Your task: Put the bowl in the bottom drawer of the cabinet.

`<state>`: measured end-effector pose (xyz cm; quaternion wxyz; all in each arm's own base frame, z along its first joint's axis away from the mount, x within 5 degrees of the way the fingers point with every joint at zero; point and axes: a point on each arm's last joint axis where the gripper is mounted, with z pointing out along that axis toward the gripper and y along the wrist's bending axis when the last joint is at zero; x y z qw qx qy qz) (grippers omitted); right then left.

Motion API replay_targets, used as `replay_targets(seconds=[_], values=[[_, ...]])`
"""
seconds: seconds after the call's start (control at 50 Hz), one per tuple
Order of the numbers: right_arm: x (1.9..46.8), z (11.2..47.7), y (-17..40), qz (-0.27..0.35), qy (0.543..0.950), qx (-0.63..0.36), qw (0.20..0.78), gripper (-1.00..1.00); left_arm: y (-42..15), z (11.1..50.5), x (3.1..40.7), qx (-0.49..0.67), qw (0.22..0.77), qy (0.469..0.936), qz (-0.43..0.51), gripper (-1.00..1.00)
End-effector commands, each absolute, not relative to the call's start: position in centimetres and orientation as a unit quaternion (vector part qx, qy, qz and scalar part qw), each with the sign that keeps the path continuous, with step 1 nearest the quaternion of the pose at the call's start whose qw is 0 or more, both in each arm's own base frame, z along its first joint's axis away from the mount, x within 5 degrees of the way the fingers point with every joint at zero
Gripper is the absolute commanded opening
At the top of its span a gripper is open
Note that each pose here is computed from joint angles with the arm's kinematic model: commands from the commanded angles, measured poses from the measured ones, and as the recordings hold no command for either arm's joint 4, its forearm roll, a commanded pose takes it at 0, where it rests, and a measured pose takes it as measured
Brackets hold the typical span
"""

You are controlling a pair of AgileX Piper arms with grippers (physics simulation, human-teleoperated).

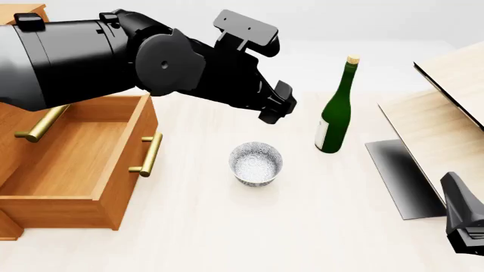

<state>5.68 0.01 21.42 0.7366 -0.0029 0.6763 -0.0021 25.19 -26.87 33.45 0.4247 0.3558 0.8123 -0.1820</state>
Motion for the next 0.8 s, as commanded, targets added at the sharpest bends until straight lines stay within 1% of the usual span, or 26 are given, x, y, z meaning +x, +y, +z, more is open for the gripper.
replay_targets(seconds=[0.02,0.36,0.38,0.8], values=[[5.7,21.4,0.0,-0.002,0.676,-0.003,0.737,1.00,-27.4,32.2,26.9,0.351,0.409,0.825,-0.170,1.00],[5.7,21.4,0.0,-0.002,0.676,-0.003,0.737,1.00,-29.3,29.6,28.5,0.358,0.372,0.842,-0.156,1.00],[5.7,21.4,0.0,-0.002,0.676,-0.003,0.737,1.00,-30.5,27.2,29.4,0.352,0.354,0.853,-0.155,1.00],[5.7,21.4,0.0,-0.002,0.676,-0.003,0.737,1.00,-31.4,25.3,29.7,0.342,0.342,0.861,-0.159,1.00]])
